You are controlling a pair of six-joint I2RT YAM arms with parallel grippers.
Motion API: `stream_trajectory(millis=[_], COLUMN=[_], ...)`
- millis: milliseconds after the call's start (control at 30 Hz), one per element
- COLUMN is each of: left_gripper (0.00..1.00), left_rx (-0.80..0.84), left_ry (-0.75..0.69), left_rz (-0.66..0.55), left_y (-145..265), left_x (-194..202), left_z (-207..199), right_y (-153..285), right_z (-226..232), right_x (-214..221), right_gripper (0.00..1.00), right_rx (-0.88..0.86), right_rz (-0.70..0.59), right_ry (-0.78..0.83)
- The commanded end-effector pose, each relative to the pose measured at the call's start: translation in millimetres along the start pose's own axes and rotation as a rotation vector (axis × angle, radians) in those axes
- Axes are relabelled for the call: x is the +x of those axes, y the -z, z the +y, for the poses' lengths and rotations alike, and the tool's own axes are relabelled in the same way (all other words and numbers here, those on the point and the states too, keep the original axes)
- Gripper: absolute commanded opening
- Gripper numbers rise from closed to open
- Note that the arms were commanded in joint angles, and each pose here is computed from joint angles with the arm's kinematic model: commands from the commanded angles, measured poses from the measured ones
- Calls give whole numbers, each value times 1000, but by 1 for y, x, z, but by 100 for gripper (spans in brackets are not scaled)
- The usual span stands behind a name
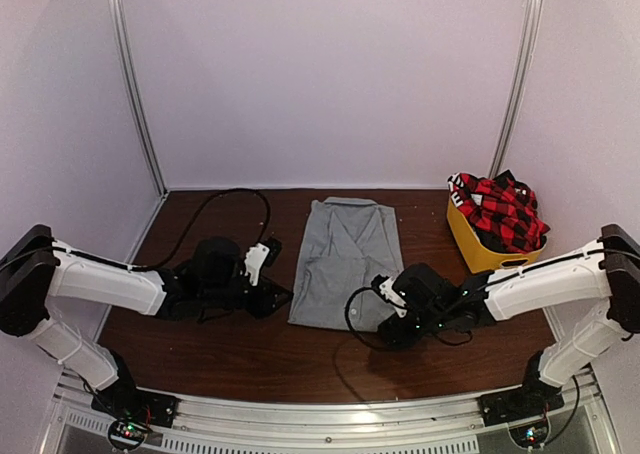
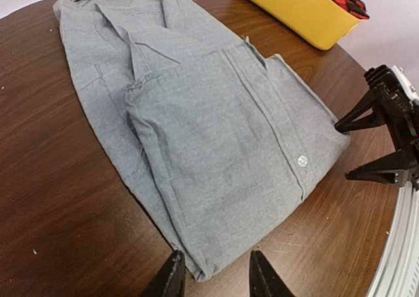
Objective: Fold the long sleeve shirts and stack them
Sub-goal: Pick up the 2/3-rectangle-folded shirt from the center of the board.
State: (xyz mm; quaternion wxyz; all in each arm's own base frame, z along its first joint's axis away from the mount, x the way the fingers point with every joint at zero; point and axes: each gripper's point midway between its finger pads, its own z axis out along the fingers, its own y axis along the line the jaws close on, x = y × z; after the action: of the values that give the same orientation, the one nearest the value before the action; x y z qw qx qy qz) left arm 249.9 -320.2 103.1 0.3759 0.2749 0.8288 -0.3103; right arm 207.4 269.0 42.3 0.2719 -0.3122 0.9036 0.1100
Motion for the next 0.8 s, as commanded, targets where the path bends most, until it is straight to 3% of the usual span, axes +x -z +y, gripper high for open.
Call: stream_trajectory(millis=[0, 133, 333, 400, 600, 767], left_gripper=[38, 48, 89, 96, 98, 97], left_rx=[-42, -73, -94, -70, 3, 66], left_ry=[-20, -8, 26, 20, -37, -133], left_rz=[-14, -18, -44, -48, -71, -180], left_y=[6, 12, 27, 31, 44, 65], left_x=[-11, -17, -24, -27, -40, -51], left_z=[4, 8, 9, 4, -13, -27], right_y=[-10, -16, -23, -24, -16, 5], right_z=[-3, 3, 18, 21, 38, 68], right_x=[2, 2, 14, 20, 29, 38], right_gripper=[71, 66, 45, 33, 2, 0], right_rx=[79, 95, 100, 110, 105, -5], right_rz=[31, 53, 95, 111, 125, 116], right_ry=[70, 109, 162, 178, 212, 204])
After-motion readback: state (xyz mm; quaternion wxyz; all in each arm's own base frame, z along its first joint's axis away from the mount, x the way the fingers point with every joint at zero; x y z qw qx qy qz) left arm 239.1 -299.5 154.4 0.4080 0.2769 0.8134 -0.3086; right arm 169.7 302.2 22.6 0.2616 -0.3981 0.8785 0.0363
